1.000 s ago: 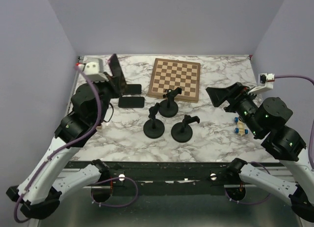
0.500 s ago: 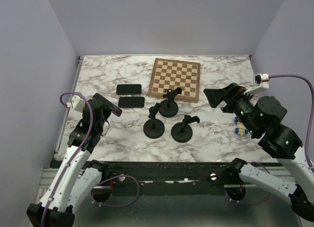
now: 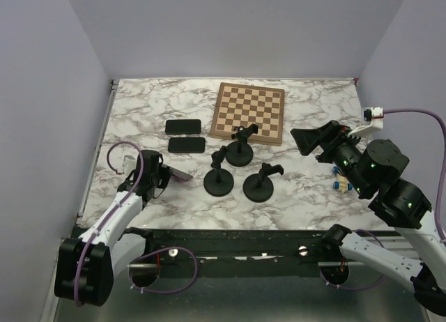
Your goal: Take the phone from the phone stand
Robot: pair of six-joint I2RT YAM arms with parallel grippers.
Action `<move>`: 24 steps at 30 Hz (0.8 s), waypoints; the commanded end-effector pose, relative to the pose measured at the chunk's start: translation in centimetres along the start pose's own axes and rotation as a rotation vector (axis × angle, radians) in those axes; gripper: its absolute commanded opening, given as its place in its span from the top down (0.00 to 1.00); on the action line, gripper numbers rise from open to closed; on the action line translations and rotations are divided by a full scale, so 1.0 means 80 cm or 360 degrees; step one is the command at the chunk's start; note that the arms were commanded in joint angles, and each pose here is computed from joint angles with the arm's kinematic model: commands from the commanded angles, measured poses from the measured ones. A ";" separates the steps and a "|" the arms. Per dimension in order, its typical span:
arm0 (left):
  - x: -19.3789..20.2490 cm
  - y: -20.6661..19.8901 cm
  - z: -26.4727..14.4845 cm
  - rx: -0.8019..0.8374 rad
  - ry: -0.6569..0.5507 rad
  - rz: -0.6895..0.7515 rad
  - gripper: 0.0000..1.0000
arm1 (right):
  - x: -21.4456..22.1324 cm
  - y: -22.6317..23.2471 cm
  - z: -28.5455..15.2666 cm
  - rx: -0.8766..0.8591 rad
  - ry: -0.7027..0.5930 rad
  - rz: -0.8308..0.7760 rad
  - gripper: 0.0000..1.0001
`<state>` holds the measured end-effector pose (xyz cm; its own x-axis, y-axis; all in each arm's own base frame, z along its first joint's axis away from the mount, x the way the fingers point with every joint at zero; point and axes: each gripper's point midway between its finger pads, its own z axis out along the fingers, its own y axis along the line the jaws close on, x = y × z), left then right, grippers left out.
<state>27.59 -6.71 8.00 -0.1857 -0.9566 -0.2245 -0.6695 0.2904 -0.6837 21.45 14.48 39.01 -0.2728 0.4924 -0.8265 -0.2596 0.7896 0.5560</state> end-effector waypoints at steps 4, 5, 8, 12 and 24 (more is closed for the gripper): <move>-0.003 -0.050 0.018 0.0230 -0.0006 -0.0219 1.00 | 0.014 -0.011 0.001 0.0049 0.0039 -0.0005 0.00; -0.004 -0.050 0.020 0.0222 -0.0008 -0.0252 1.00 | 0.014 -0.011 0.001 0.0050 0.0037 -0.0001 0.00; 0.002 -0.050 0.030 0.0205 0.0027 -0.0310 1.00 | 0.015 -0.011 0.002 0.0046 0.0040 -0.0001 0.00; 0.008 -0.045 0.046 0.0172 0.0052 -0.0366 1.00 | 0.016 -0.009 0.004 0.0042 0.0046 -0.0003 0.00; 0.003 -0.047 0.081 0.0118 -0.0019 -0.0421 1.00 | 0.014 -0.008 0.004 0.0040 0.0045 -0.0001 0.00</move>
<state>33.10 -7.98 5.70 -0.0506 -0.9961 -0.0725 -0.6556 0.0879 -0.7499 21.59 14.64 38.12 -0.2894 0.4822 -0.8269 -0.2483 0.7964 0.5514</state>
